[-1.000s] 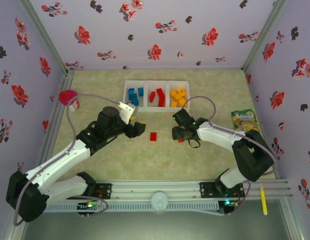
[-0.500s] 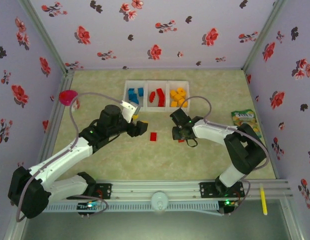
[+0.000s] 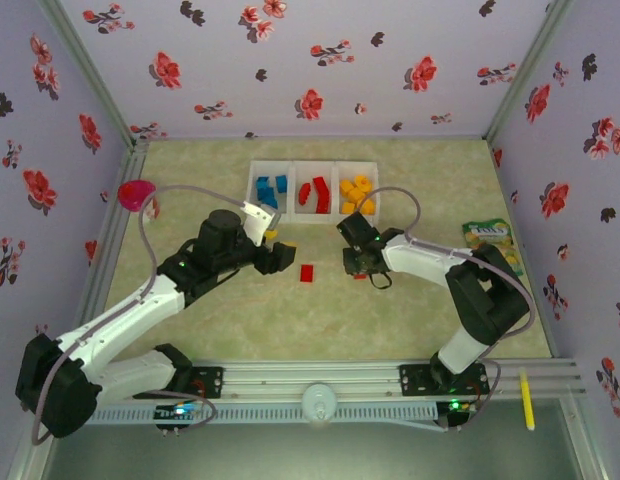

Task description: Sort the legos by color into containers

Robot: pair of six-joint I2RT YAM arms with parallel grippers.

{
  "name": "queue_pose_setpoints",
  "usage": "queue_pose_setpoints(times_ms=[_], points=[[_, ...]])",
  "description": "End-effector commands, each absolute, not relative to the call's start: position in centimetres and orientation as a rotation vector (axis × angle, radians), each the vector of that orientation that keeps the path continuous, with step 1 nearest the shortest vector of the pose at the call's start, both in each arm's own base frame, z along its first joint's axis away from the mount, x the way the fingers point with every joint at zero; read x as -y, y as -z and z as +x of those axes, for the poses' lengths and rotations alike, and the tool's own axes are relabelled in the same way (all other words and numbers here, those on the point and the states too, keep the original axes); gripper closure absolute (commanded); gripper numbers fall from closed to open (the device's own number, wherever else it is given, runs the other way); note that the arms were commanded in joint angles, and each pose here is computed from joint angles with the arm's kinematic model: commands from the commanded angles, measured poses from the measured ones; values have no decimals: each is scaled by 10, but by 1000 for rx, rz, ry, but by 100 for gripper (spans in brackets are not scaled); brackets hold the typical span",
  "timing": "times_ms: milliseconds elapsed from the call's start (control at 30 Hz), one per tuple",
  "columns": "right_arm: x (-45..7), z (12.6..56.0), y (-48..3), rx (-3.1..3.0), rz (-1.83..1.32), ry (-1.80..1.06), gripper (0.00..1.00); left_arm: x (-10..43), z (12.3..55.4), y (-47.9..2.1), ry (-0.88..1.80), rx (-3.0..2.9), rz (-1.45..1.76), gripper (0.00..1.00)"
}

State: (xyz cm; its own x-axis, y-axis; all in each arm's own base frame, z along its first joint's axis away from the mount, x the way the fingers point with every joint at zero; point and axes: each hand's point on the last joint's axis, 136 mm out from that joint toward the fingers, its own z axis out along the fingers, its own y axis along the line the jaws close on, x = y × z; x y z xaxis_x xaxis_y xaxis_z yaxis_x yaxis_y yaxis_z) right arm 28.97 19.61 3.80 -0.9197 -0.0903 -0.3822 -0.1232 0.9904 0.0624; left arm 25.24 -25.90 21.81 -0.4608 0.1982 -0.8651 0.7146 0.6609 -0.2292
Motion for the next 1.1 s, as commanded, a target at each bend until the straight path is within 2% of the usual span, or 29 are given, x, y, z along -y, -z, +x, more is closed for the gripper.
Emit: queue_pose_setpoints(times_ms=[0,433,633,767,933,1067], points=[[-201,300,-67,-2685,-191,-112,68,260,252,-246,774,-1923,698,31],[-268,388,-151,-2461,-280,-264,68,257,252,-243,759,-1940,687,31],[-290,439,-155,-2427,-268,-320,67,250,258,-238,697,-1973,662,32],[-299,468,-150,-2429,-254,-349,66,246,266,-222,625,-2057,658,36],[-307,483,-149,-2430,-273,-349,50,249,269,-213,634,-2089,634,37],[-299,480,-160,-2424,-267,-331,44,249,273,-200,636,-2138,575,35]])
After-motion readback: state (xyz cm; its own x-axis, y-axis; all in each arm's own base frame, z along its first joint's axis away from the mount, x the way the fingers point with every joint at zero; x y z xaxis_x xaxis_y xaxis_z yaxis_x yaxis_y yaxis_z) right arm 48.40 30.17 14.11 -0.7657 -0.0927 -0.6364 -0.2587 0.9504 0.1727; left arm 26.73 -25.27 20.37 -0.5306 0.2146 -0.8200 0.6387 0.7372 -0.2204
